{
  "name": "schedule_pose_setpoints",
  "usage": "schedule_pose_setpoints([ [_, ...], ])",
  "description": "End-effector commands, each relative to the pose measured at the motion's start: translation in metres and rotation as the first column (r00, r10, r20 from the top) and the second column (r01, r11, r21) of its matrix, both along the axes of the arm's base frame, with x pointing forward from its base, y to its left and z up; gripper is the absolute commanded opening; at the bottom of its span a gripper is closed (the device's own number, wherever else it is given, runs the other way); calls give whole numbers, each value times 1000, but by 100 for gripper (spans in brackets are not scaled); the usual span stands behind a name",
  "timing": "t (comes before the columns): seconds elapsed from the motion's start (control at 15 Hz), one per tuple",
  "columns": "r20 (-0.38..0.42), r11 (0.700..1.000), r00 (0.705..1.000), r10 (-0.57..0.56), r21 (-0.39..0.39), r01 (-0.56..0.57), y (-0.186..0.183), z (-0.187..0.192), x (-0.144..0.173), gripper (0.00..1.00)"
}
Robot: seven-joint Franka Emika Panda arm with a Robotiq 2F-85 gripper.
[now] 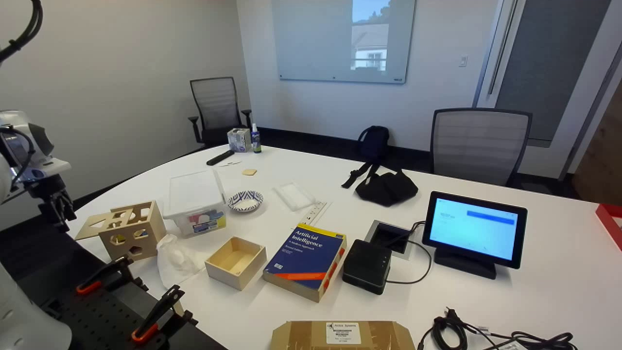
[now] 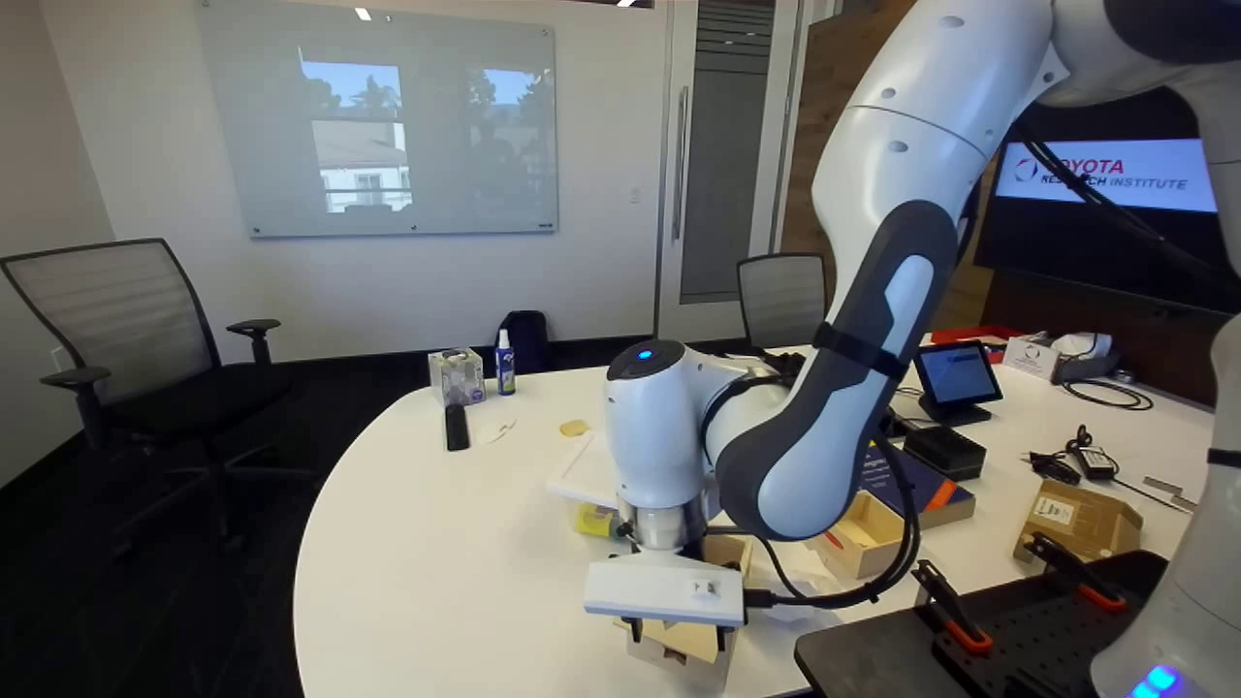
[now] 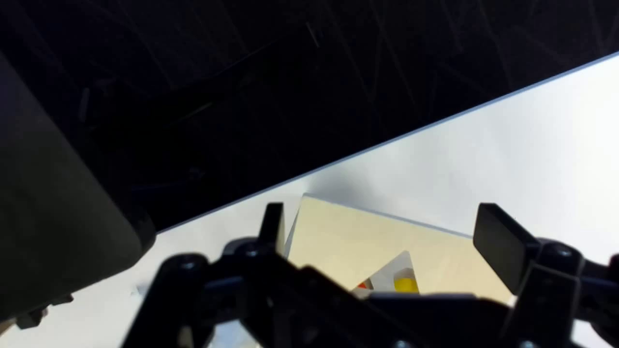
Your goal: Slide the lid on top of the wooden toy box backwards.
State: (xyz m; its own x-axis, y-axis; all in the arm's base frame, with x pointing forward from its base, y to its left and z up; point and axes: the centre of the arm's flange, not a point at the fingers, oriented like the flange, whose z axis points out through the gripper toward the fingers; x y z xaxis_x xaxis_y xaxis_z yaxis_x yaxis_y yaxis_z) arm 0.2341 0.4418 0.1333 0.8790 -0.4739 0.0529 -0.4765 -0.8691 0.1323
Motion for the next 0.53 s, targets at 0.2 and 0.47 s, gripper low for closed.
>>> schedule_pose_setpoints([
  [0.2,-30,999,998,-48,23,49,23,-35,0,100],
  [0.47,-21,997,997,-72,35,73,23,-47,-3,100],
])
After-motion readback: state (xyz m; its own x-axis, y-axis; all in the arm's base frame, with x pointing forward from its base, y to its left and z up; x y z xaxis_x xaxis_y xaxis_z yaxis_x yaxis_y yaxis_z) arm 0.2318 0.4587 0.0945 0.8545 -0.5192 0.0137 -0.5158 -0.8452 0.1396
